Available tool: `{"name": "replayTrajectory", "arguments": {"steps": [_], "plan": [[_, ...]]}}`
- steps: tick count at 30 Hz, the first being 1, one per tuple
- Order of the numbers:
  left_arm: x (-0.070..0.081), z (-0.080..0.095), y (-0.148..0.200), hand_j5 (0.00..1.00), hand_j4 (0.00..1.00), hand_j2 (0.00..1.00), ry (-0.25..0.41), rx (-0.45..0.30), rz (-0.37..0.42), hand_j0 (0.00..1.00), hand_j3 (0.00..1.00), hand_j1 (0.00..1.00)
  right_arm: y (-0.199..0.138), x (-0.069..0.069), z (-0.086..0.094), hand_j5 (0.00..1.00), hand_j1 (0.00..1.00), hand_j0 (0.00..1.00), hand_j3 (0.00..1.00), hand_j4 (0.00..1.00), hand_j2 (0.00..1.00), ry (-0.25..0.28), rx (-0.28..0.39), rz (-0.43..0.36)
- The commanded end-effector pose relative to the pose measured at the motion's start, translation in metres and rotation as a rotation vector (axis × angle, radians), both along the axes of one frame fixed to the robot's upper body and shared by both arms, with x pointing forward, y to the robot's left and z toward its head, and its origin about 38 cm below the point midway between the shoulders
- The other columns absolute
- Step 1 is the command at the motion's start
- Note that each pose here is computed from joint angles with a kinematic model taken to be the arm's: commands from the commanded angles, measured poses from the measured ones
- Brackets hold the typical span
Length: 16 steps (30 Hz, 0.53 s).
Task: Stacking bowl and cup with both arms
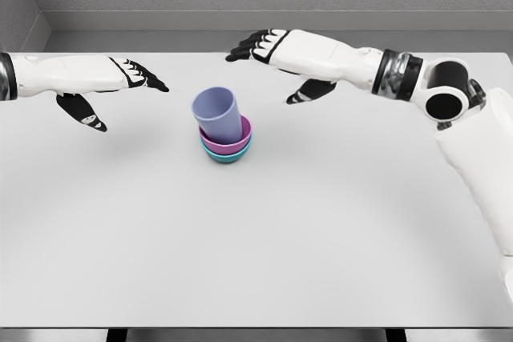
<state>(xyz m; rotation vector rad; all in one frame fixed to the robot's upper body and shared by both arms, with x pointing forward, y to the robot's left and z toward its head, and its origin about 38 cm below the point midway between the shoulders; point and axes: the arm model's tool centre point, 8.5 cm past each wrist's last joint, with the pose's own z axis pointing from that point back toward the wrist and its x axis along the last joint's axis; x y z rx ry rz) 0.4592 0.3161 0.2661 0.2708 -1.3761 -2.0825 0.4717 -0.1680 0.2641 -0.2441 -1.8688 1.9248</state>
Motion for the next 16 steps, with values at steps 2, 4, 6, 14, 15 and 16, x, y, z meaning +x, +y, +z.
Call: {"name": "replayTrajectory", "arguments": {"steps": [2, 4, 6, 14, 15, 16], "plan": [[0.001, 0.004, 0.001, 1.0, 1.0, 1.0, -0.007, -0.013, 0.006, 1.0, 1.0, 1.0, -0.042, 0.012, -0.001, 1.0, 1.0, 1.0, 1.0, 1.0, 1.0, 0.025, 0.004, -0.101], [0.0, 0.0, 0.007, 1.0, 1.0, 1.0, 0.002, -0.02, 0.023, 1.0, 1.0, 1.0, -0.054, 0.016, -0.011, 1.0, 1.0, 1.0, 1.0, 1.0, 1.0, 0.056, 0.008, -0.136], [0.0, -0.003, 0.006, 1.0, 1.0, 1.0, 0.006, -0.021, 0.022, 1.0, 1.0, 1.0, -0.055, 0.017, -0.012, 1.0, 1.0, 1.0, 1.0, 1.0, 1.0, 0.059, 0.008, -0.141], [-0.005, -0.012, 0.013, 1.0, 1.0, 1.0, 0.029, -0.015, 0.036, 1.0, 1.0, 1.0, -0.058, 0.018, -0.019, 1.0, 1.0, 1.0, 1.0, 1.0, 1.0, 0.079, 0.006, -0.15], [-0.005, -0.012, 0.013, 1.0, 1.0, 1.0, 0.029, -0.015, 0.036, 1.0, 1.0, 1.0, -0.058, 0.018, -0.019, 1.0, 1.0, 1.0, 1.0, 1.0, 1.0, 0.078, 0.007, -0.151], [-0.005, -0.012, 0.013, 1.0, 1.0, 1.0, 0.029, -0.015, 0.037, 1.0, 1.0, 1.0, -0.058, 0.018, -0.019, 1.0, 1.0, 1.0, 1.0, 1.0, 1.0, 0.08, 0.007, -0.152]]}}
